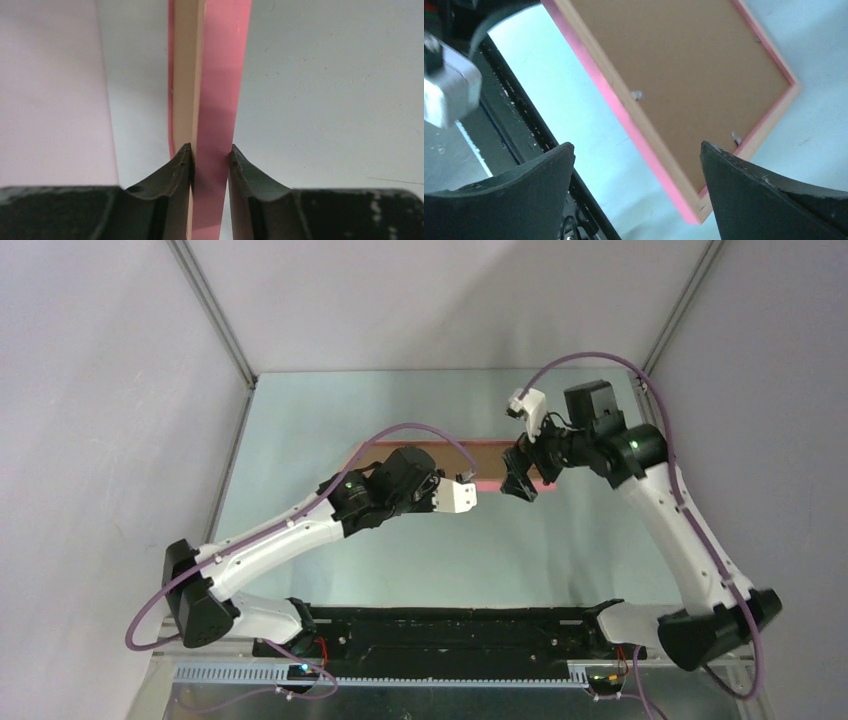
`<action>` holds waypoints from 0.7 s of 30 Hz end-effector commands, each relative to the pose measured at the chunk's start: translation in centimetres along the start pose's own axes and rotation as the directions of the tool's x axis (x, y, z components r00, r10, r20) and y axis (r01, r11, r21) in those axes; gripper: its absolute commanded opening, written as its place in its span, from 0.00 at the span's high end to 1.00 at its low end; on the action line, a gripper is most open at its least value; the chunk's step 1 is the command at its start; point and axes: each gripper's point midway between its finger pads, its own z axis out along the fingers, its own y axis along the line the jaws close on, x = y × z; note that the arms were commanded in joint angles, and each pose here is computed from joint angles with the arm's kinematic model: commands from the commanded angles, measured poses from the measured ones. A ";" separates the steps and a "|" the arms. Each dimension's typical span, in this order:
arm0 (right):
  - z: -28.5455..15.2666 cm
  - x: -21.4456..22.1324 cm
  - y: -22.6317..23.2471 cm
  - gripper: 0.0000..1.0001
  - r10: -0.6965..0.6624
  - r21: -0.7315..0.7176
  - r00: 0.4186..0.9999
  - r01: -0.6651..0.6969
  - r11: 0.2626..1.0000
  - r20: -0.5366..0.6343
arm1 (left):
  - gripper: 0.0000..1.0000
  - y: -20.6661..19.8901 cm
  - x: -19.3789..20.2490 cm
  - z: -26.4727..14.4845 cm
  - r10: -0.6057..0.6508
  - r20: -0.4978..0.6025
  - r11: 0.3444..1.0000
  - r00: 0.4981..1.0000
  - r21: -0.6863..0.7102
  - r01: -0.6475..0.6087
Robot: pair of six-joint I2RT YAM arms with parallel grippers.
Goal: Put the photo into the frame
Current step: Turn over the photo frame at the center of the board.
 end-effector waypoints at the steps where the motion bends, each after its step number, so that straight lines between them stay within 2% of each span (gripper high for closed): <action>1: -1.9 -1.4 -0.7 0.01 -0.060 0.131 0.991 0.044 0.990 0.122 | 1.00 4.2 -2.3 -4.4 -0.012 0.107 0.991 0.994 -0.134 0.026; 5: -3.0 -1.8 0.4 0.01 -0.092 0.138 0.983 0.070 0.988 0.161 | 1.00 4.3 -2.4 -5.3 -0.009 0.123 0.991 0.992 -0.133 0.026; 12: -2.9 -2.0 2.4 0.01 -0.156 0.098 0.975 0.141 0.985 0.160 | 1.00 4.0 -2.3 -6.8 0.017 0.151 0.993 0.988 -0.119 0.001; 21: -2.6 -2.0 4.6 0.03 -0.368 0.093 0.922 0.358 0.929 0.121 | 1.00 4.0 -1.9 -8.9 0.041 0.189 0.994 0.981 -0.103 -0.021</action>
